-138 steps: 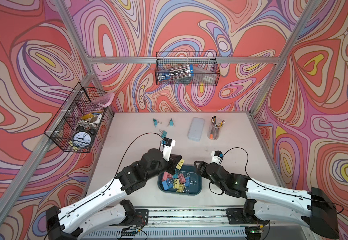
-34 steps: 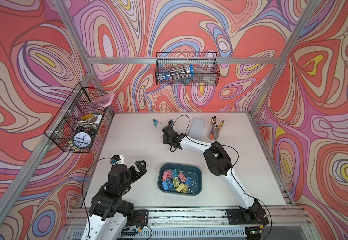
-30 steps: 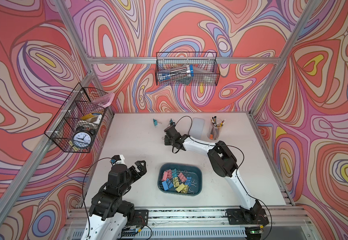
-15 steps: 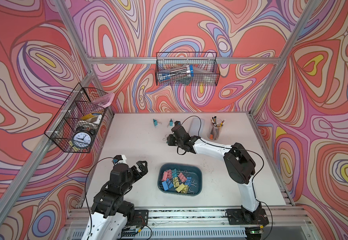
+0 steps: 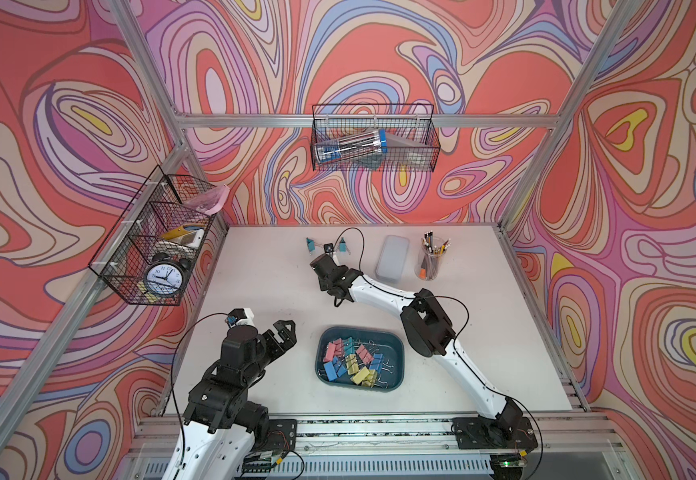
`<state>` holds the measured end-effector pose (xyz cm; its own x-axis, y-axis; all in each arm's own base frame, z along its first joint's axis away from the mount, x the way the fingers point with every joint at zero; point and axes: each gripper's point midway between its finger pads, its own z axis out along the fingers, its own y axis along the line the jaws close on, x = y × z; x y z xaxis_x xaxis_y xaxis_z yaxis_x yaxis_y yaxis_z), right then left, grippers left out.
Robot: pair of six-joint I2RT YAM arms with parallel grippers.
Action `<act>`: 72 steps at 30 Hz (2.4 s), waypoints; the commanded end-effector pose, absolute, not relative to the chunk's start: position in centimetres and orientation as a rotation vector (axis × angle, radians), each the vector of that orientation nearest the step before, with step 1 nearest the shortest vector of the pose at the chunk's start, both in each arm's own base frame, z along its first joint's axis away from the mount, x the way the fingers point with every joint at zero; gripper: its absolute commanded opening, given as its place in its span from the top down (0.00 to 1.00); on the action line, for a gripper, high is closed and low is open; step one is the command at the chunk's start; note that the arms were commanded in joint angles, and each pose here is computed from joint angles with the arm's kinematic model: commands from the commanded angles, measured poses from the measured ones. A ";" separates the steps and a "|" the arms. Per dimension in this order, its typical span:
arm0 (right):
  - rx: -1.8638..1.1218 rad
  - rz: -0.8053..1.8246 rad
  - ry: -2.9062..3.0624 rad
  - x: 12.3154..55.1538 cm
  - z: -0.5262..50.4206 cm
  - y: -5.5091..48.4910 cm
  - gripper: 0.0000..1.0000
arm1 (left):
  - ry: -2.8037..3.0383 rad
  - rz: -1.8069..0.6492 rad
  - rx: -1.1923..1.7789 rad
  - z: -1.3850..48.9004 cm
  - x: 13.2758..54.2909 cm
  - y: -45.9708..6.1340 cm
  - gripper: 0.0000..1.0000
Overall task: Put the binder clips in the storage box
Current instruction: Pick up the binder clip at the center of the board, then place the binder clip in the storage box.
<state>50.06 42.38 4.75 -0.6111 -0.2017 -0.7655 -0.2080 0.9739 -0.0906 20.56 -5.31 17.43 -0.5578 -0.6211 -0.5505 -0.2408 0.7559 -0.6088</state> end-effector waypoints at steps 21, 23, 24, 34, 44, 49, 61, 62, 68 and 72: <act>-0.205 0.252 2.087 45.1 18.4 41.4 1.00 | 2.127 -0.616 -0.535 18.6 21.4 -5.9 0.01; -0.172 0.312 2.068 43.4 20.3 40.8 1.00 | 2.124 -0.630 -0.483 19.0 21.8 -6.5 0.01; -0.151 0.339 2.056 42.4 21.3 40.2 1.00 | 2.122 -0.643 -0.454 19.2 22.0 -6.8 0.01; 0.072 0.525 2.066 31.3 23.4 32.9 1.00 | 2.109 -0.735 -0.297 20.7 23.8 -9.3 0.01; 0.474 0.663 2.189 22.0 15.9 26.7 1.00 | 2.099 -0.816 -0.294 20.1 24.9 -10.5 0.01; 0.596 0.681 2.240 20.9 11.3 26.3 1.00 | 2.107 -0.832 -0.285 20.2 25.1 -10.9 0.01; 0.613 0.615 2.307 20.4 7.1 27.4 0.99 | 2.162 -0.884 -0.274 18.5 25.9 -12.2 0.01; 0.609 0.602 2.309 20.3 7.1 27.4 0.95 | 2.173 -0.879 -0.270 18.4 26.1 -12.4 0.01; 0.606 0.570 2.279 20.3 8.4 26.1 0.75 | 2.208 -0.793 -0.207 19.0 28.1 -13.5 0.07; 0.591 0.554 2.236 20.5 10.4 24.8 0.71 | 2.244 -0.745 -0.156 19.0 30.2 -14.8 0.17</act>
